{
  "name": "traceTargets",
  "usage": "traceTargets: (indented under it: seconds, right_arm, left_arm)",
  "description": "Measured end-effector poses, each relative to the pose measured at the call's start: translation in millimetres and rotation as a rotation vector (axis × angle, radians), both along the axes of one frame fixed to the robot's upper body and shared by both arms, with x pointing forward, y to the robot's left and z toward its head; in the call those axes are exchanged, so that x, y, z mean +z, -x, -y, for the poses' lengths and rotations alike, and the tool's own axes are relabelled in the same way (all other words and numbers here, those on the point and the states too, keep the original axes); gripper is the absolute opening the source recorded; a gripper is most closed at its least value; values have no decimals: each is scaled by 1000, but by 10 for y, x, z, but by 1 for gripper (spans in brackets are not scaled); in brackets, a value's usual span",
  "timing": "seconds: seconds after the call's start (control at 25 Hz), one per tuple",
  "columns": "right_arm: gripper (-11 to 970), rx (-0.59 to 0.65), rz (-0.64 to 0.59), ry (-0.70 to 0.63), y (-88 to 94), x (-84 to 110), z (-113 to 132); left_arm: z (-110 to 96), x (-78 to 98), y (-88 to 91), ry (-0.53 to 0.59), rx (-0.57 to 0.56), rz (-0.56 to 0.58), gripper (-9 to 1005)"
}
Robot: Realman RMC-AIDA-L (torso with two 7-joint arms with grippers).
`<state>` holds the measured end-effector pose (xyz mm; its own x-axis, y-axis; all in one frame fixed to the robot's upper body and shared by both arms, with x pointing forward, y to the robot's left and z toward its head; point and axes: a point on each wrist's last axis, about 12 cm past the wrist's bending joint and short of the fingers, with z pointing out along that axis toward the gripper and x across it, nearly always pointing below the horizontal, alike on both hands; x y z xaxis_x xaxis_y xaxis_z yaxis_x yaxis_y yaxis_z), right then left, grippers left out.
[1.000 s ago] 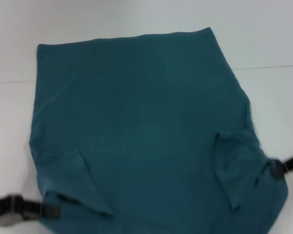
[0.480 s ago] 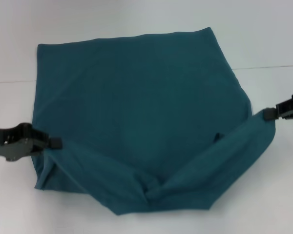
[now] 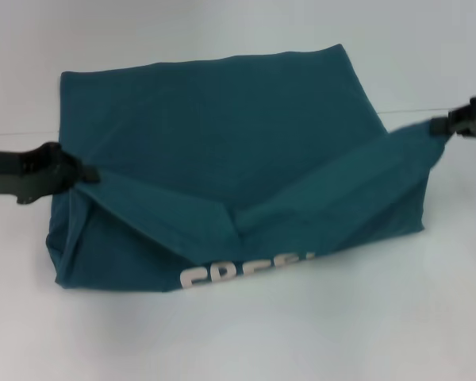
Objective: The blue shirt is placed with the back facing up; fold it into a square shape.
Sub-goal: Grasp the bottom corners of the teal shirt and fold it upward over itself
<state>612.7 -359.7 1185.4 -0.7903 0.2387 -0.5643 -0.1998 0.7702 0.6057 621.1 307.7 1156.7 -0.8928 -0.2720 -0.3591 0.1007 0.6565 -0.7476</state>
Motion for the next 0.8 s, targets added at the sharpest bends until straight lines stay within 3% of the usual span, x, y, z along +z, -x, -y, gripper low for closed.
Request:
traceTargets:
  seconds: [0.16, 0.4, 0.56, 0.8]
  right_arm:
    - [36, -31, 40, 12, -174, -34, -173]
    - [36, -44, 28, 128, -445, -288, -548]
    - [36, -78, 41, 181, -551, -362, -614]
    - [35, -127, 91, 215, -637, -309, -580]
  left_arm:
    - [87, 23, -162, -61, 28, 21, 27]
    - [289, -46, -363, -161, 62, 61, 28]
    - [314, -61, -438, -220, 76, 130, 28]
    - [229, -48, -482, -247, 120, 186, 27]
